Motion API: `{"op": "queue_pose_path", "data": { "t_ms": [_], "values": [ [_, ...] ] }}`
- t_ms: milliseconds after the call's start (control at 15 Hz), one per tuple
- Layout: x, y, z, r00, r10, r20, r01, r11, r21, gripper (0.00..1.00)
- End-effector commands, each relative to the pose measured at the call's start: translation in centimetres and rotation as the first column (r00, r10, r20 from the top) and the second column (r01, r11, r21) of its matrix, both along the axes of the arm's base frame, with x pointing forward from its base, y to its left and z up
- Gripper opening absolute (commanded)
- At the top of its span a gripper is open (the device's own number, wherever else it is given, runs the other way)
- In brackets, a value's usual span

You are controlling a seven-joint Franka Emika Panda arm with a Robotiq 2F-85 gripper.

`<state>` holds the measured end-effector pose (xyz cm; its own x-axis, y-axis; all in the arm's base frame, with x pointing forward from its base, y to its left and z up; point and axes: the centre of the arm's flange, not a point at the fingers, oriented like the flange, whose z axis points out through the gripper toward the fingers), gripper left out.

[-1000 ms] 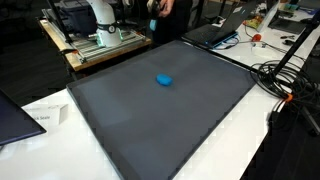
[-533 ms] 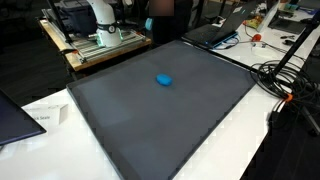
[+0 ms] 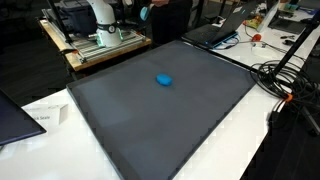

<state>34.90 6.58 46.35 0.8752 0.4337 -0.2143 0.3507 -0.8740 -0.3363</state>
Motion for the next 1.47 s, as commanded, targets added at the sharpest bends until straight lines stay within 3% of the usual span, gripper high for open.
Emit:
{"op": "queue_pose_path", "data": {
  "t_ms": [0, 733, 867, 1000, 1067, 1400],
  "values": [
    [0.0, -0.2, 0.3, 1.0, 0.017, -0.025, -0.016, 0.999, 0.045, 1.0],
    [0.1, -0.1, -0.3, 0.999, 0.016, -0.035, -0.014, 0.999, 0.043, 1.0],
    [0.1, -0.1, -0.4, 0.999, 0.011, -0.035, -0.009, 0.999, 0.039, 0.74],
    [-0.2, -0.9, 0.2, 0.999, 0.007, -0.037, -0.006, 0.999, 0.036, 0.59],
    [-0.2, -1.0, 0.2, 0.999, 0.004, -0.04, -0.003, 0.999, 0.035, 0.54],
    [-0.2, -1.7, 0.2, 0.999, -0.013, -0.05, 0.015, 0.999, 0.04, 0.54]
  ]
}}
